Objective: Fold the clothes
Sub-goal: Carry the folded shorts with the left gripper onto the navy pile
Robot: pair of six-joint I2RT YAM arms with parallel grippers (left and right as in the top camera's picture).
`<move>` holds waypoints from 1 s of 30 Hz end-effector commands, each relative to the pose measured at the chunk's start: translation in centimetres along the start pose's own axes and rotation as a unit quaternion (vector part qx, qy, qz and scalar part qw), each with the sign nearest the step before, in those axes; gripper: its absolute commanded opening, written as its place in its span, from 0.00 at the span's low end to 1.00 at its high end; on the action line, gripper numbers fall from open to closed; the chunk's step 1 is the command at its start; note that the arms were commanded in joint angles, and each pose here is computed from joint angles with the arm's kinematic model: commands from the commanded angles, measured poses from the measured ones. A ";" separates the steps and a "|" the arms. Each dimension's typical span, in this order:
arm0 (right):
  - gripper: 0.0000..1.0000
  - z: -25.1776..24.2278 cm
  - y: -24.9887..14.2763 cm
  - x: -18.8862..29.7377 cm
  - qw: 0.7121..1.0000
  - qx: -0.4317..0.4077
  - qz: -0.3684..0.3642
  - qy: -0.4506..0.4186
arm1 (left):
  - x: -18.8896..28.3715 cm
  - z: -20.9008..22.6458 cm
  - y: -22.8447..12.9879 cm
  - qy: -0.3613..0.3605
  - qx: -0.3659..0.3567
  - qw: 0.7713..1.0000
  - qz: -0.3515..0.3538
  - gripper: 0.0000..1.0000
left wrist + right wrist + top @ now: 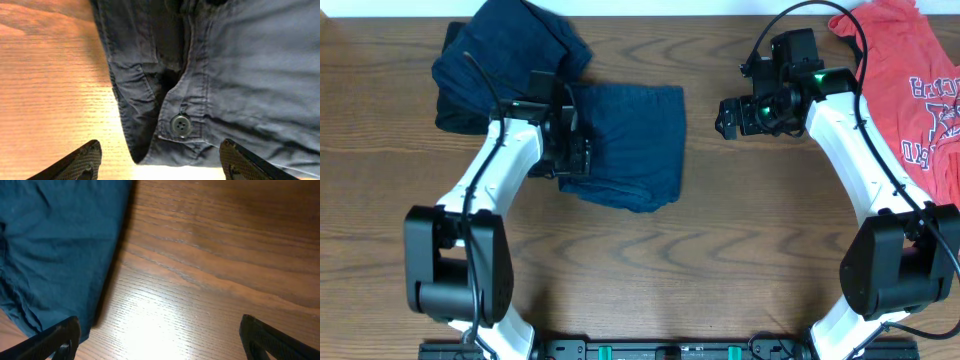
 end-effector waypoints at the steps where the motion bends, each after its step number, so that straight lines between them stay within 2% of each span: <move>1: 0.99 -0.1 -0.2 -0.3 1.000 -0.008 0.005 0.006 | -1.5 0.2 -0.6 -0.001 -0.032 0.999 0.023 0.77; 10: 0.99 0.1 -0.2 -0.3 1.000 -0.006 0.004 0.006 | -4.6 -0.7 -0.5 -0.043 -0.056 0.997 0.039 0.77; 19: 0.99 0.2 0.0 -0.3 1.000 -0.004 0.000 0.008 | -5.3 -2.1 -0.8 -0.080 -0.085 0.992 0.046 0.77; 28: 0.99 0.2 0.1 -0.3 1.000 -0.004 -0.002 0.008 | -8.7 -3.0 -2.5 -0.091 -0.093 0.986 0.100 0.77; 30: 0.99 0.2 0.1 -0.3 1.000 -0.004 -0.002 0.008 | -9.3 -3.0 -2.8 -0.092 -0.093 0.985 0.109 0.75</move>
Point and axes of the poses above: each gripper's point midway between its finger pads, its own x axis back along the fingers, its own z axis along the line the jaws close on, y = z × x, the point moved 2 cm from there along x, back along the fingers, and after that the axes turned 11 degrees about -x, right-handed, at the moved point
